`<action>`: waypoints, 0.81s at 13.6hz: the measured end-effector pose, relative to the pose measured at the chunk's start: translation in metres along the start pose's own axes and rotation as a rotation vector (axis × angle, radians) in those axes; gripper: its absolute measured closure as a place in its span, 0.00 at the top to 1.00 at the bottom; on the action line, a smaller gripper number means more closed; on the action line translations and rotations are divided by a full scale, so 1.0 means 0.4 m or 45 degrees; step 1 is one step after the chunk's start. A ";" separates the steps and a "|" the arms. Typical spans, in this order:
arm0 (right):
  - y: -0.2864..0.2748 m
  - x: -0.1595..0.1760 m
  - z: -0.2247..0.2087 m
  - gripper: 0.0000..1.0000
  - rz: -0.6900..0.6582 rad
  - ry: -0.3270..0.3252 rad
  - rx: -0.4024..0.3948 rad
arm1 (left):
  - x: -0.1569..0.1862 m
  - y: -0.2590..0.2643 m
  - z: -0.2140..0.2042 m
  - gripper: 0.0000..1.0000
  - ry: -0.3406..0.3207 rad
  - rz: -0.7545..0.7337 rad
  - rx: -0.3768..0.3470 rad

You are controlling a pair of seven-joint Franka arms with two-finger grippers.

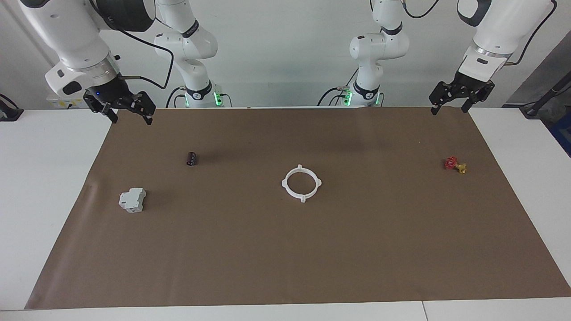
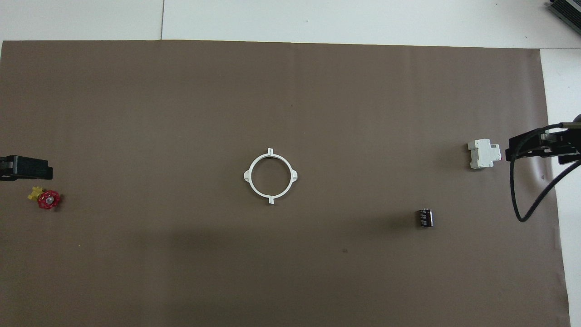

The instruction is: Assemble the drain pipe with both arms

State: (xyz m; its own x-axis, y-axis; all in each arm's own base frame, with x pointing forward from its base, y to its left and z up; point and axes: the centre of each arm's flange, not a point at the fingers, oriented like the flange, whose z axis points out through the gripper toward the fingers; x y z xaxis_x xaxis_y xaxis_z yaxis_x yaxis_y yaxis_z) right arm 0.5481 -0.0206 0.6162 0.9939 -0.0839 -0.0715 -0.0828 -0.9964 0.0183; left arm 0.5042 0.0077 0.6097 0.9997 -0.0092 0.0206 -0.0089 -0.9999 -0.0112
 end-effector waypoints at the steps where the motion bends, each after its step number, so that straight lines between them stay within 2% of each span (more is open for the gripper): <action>1: -0.002 0.000 0.000 1.00 -0.002 0.000 0.000 | 0.014 -0.002 0.027 1.00 -0.026 -0.001 -0.003; 3: -0.005 0.000 0.000 1.00 -0.005 0.001 0.000 | 0.047 0.003 0.078 1.00 -0.082 0.006 -0.009; 5: -0.005 0.000 0.000 1.00 -0.005 0.001 0.000 | 0.055 0.018 0.070 1.00 -0.136 0.021 -0.010; 8: -0.005 0.000 0.000 1.00 -0.005 0.002 0.000 | 0.057 0.038 0.003 1.00 -0.096 0.042 -0.009; 11: -0.005 0.000 -0.001 1.00 -0.005 0.002 0.000 | 0.067 0.031 -0.016 1.00 -0.046 0.042 -0.010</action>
State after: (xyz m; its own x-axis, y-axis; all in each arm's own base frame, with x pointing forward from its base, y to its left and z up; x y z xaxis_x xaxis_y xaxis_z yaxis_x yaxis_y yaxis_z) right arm 0.5483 -0.0185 0.6164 0.9943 -0.0800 -0.0701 -0.0789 -0.9967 0.0182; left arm 0.5306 -0.0052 0.6167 0.9990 -0.0415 -0.0155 -0.0416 -0.9991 -0.0038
